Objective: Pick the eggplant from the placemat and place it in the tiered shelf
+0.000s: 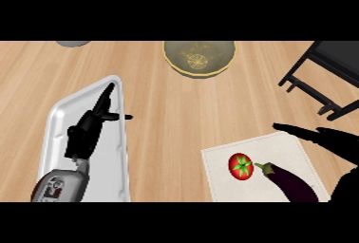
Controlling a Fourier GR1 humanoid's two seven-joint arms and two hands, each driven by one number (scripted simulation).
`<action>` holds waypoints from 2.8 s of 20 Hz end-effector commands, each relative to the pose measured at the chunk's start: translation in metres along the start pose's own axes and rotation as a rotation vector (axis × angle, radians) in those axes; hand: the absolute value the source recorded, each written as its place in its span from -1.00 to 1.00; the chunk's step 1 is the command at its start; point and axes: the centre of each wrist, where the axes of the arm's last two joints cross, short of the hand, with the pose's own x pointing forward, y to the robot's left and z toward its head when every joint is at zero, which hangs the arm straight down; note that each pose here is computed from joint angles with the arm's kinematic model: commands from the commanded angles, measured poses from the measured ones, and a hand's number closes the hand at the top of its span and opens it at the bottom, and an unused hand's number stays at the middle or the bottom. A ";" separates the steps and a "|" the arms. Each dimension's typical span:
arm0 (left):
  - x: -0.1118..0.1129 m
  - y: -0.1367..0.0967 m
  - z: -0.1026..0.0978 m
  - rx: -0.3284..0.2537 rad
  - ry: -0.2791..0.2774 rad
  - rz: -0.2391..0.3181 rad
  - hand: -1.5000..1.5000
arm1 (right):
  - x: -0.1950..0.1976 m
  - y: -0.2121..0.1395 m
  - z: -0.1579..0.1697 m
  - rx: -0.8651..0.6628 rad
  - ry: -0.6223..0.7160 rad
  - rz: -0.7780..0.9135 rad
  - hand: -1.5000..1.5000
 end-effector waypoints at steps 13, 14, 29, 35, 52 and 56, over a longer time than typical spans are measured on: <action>-0.013 -0.002 0.001 0.007 0.002 0.021 0.00 | -0.013 0.020 -0.035 0.037 0.057 0.071 -1.00; 0.003 -0.014 0.010 0.008 0.001 0.016 0.00 | -0.014 0.015 -0.024 0.040 0.054 0.066 -1.00; 0.002 0.000 0.009 0.013 0.004 0.028 0.00 | -0.038 0.055 -0.028 0.082 0.056 0.076 -1.00; 0.009 0.003 -0.011 0.027 0.001 0.020 0.00 | -0.037 0.059 -0.055 0.121 0.049 0.103 1.00; -0.007 -0.007 0.005 0.034 0.017 0.034 0.00 | -0.079 0.024 0.081 -0.148 -0.159 0.546 1.00; -0.009 -0.007 0.008 0.029 0.006 0.013 0.00 | -0.118 0.033 0.125 -0.256 -0.234 0.436 1.00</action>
